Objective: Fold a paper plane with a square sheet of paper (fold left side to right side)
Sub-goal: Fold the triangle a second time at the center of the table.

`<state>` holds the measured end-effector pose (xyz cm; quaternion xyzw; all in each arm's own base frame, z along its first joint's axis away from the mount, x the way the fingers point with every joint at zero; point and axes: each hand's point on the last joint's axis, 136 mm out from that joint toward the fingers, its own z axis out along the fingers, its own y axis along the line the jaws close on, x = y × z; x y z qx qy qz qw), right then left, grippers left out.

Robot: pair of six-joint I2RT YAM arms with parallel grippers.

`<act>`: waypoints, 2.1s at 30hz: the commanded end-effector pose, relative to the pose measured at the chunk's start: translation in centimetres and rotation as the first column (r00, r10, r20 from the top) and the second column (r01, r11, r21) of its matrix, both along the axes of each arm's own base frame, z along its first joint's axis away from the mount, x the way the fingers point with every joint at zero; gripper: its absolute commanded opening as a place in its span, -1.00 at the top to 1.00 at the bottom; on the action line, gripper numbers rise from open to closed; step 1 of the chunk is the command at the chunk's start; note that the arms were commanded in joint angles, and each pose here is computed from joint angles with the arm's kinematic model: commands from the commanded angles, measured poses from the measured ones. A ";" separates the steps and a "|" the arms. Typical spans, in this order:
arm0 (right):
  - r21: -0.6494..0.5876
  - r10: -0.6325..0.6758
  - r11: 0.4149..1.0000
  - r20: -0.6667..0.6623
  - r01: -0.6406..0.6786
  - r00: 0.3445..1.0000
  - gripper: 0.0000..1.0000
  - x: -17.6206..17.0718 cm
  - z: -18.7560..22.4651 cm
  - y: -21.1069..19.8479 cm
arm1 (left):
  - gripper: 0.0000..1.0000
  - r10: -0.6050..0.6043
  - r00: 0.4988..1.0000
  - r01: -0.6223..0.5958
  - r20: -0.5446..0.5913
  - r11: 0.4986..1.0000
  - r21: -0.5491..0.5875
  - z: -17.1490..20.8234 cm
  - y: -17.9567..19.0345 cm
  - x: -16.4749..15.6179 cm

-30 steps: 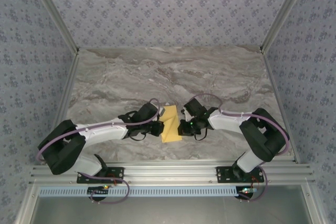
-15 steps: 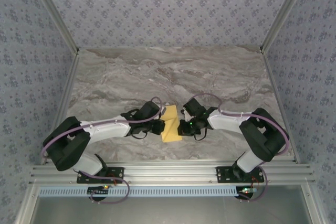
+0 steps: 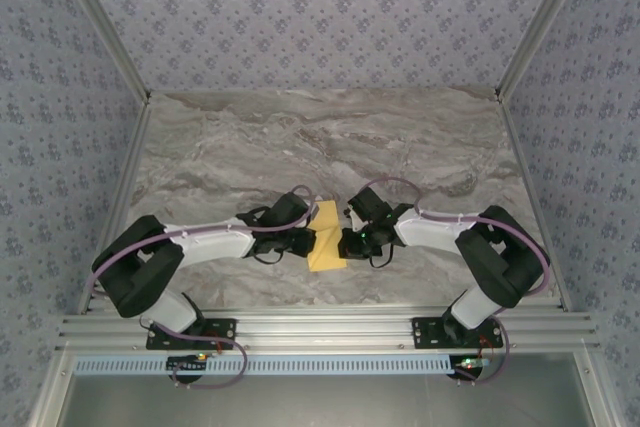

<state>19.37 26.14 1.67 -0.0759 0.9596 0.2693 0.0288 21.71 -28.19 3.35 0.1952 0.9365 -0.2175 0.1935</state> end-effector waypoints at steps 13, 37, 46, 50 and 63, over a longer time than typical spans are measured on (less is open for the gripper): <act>-0.100 0.015 0.995 -0.064 -0.021 0.998 0.82 -1.6 -1.8 -1.5 | 0.88 -0.020 1.000 0.020 -0.003 1.000 -0.010 -0.2 -1.0 0.7; 0.273 -0.063 0.962 0.106 0.032 0.992 0.84 3.3 5.2 2.5 | 0.89 -0.013 0.999 0.013 -0.040 1.000 0.013 -1.7 -0.3 -0.1; 0.313 -0.051 0.949 0.082 0.023 0.995 0.86 5.0 4.8 5.0 | 0.89 -0.013 0.999 0.014 -0.040 1.000 0.013 -1.5 -0.3 -0.1; 0.301 -0.042 0.953 0.054 0.024 0.998 0.87 4.8 3.5 5.4 | 0.89 -0.014 0.999 0.014 -0.037 1.000 0.010 -1.4 -0.4 -0.1; 0.175 -0.021 0.984 0.024 0.017 0.999 0.87 4.0 0.5 4.1 | 0.89 -0.016 0.999 0.017 -0.039 1.000 0.016 -1.5 -0.3 -0.1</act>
